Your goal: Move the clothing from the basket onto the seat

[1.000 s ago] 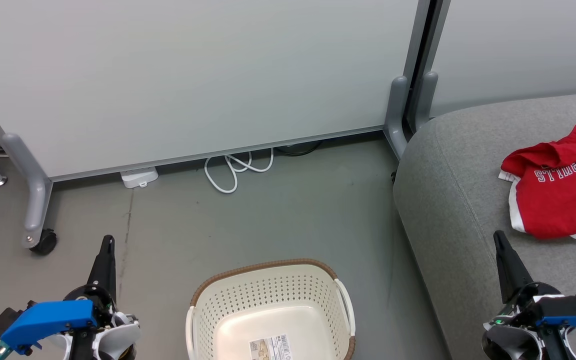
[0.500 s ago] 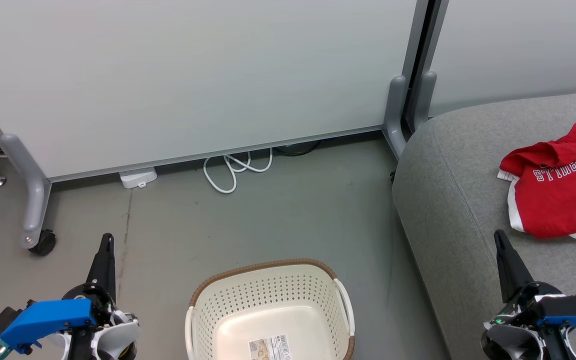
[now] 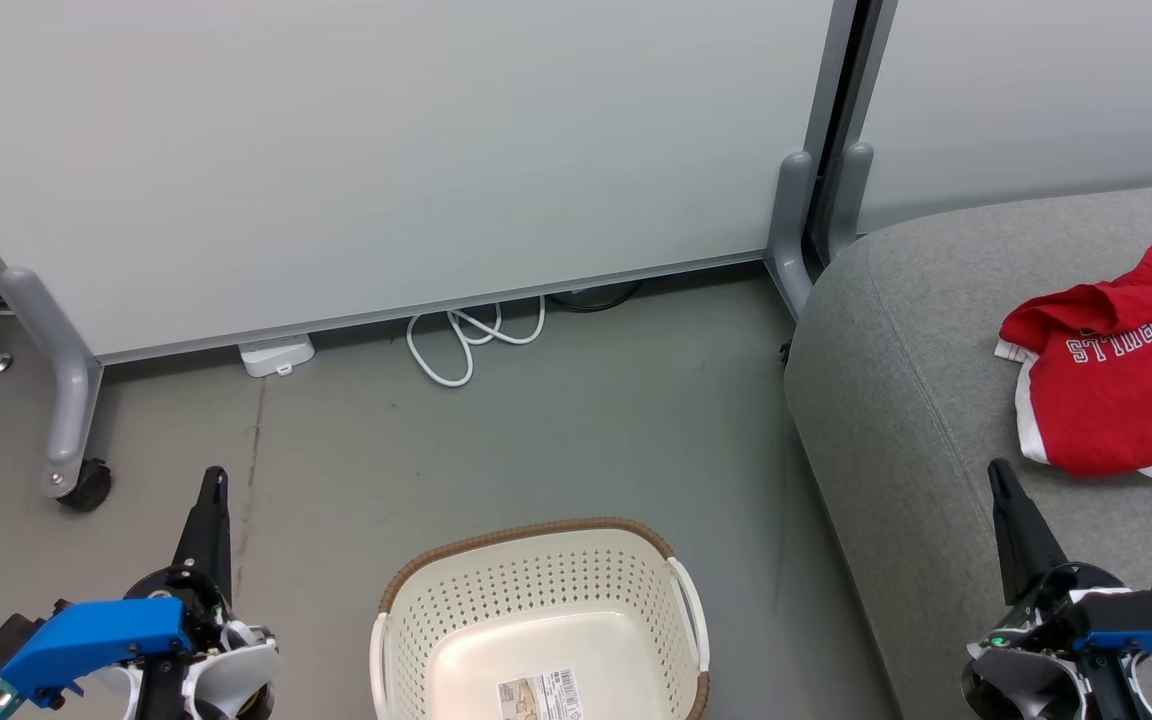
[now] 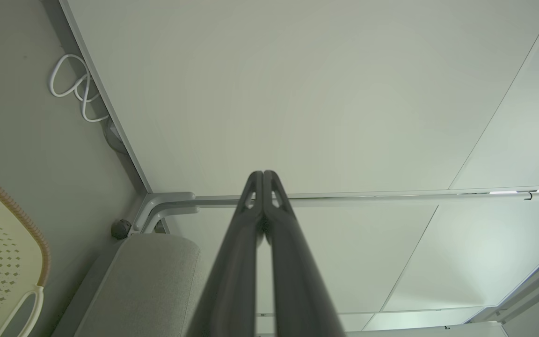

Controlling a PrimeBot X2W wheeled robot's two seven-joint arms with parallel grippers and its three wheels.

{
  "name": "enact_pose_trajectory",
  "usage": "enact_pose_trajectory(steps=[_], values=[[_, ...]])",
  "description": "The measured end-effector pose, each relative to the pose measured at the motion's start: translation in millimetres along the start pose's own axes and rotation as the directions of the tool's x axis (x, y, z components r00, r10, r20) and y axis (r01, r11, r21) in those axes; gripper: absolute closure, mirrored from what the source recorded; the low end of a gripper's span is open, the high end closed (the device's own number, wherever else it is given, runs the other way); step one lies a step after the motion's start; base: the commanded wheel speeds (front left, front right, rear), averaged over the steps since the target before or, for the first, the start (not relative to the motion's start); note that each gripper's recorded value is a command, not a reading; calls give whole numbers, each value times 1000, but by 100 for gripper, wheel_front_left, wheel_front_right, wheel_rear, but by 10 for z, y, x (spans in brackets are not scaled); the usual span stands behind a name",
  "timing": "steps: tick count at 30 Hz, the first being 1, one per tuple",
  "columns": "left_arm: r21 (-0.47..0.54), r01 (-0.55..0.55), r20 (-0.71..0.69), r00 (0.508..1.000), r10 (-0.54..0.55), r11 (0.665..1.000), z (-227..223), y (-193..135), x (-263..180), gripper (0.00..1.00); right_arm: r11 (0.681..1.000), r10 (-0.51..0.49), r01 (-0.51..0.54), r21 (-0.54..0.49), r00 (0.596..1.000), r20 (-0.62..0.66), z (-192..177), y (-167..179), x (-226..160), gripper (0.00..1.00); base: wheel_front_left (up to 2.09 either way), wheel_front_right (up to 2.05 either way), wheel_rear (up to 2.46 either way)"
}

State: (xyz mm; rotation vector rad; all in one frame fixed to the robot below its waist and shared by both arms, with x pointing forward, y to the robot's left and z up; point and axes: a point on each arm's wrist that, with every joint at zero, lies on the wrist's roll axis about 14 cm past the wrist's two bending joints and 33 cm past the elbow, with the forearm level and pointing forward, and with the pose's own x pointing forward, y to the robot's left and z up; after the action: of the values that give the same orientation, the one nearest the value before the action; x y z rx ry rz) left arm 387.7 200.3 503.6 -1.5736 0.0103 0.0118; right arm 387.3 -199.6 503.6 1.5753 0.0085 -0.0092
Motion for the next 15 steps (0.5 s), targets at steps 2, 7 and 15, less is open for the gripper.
enact_pose_trajectory(steps=[2, 7, 15], values=[[0, 0, 0, 1000, 0, 1000, 0, 0, 0, 100, 1000, 0, 0, 0, 1000, 0, 0, 0, 0, 100, 0, 0, 0], [0, 0, 0, 1000, 0, 1000, 0, 0, 0, 100, 1000, 0, 0, 0, 1000, 0, 0, 2, 1, 100, 0, 0, 0], [0, 0, 0, 1000, 0, 1000, 0, 0, 0, 100, 1000, 1, -1, 0, 1000, 0, 0, 2, 1, 100, 0, 0, 0]])
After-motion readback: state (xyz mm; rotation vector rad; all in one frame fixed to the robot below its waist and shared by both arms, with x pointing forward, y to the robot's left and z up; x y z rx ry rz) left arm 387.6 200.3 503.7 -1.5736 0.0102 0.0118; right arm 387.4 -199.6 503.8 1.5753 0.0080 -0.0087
